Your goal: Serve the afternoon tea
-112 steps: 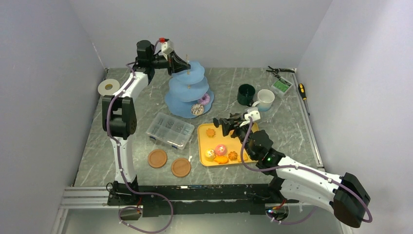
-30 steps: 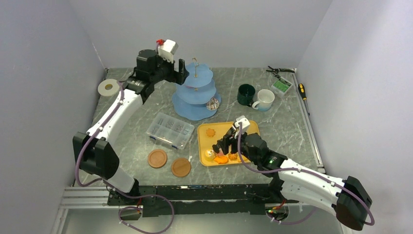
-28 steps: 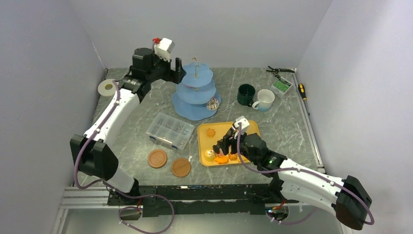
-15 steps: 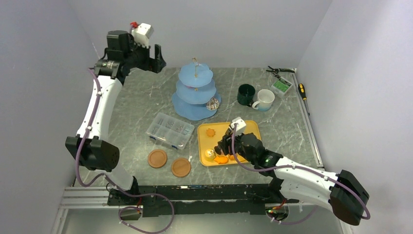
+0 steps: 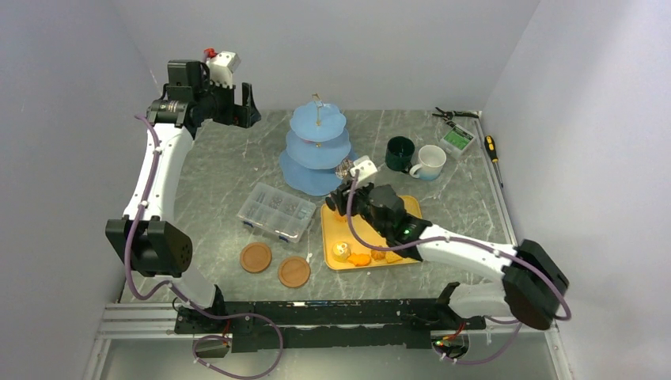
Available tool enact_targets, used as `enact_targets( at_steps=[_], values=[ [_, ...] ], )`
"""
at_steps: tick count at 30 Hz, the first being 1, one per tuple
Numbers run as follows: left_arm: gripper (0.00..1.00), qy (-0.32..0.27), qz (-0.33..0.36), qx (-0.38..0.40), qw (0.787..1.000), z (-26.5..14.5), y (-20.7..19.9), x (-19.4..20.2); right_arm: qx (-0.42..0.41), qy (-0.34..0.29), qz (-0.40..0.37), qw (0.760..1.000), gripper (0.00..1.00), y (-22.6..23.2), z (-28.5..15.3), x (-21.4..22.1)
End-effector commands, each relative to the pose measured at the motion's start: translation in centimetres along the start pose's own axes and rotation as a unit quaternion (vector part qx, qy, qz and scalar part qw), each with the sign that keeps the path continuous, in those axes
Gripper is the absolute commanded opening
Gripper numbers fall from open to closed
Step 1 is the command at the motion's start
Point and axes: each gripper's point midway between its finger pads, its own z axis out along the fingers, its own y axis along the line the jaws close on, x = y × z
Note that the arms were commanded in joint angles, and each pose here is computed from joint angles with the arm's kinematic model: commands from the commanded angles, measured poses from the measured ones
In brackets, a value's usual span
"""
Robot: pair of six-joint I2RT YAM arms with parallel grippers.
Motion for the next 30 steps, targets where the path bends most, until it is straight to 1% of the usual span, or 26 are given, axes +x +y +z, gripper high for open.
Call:
enact_targets(
  at_steps=[1, 8, 16, 22, 25, 28, 30],
  values=[
    [0.93, -0.030, 0.015, 0.019, 0.999, -1.9, -1.5, -1.7, 0.010, -0.070, 0.001, 0.997, 0.40, 0.3, 3.3, -4.2],
    [0.93, -0.040, 0.022, 0.020, 0.999, -2.0, -1.4, -2.0, 0.030, -0.085, 0.021, 0.996, 0.40, -1.1, 7.4, -4.1],
    [0.93, -0.034, 0.017, 0.022, 0.999, -1.8, -1.3, -1.5, 0.064, -0.094, 0.043, 0.993, 0.41, -2.5, 11.0, -2.1],
    [0.93, -0.038, 0.014, 0.024, 0.999, -1.8, -1.3, -1.7, 0.088, -0.099, 0.051, 0.990, 0.42, -3.2, 12.6, -0.7],
    [0.93, -0.034, 0.008, 0.017, 0.999, -1.9, -1.2, -1.0, 0.107, -0.109, 0.054, 0.987, 0.42, -4.0, 13.3, -0.3],
    [0.93, -0.024, 0.006, 0.026, 0.999, -1.8, -1.5, 0.2, 0.114, -0.116, 0.055, 0.985, 0.42, -4.4, 14.0, 0.0],
    [0.93, -0.014, -0.001, 0.032, 0.999, -1.7, -1.7, 0.8, 0.111, -0.112, 0.051, 0.986, 0.46, -4.4, 14.5, 0.4]
  ],
)
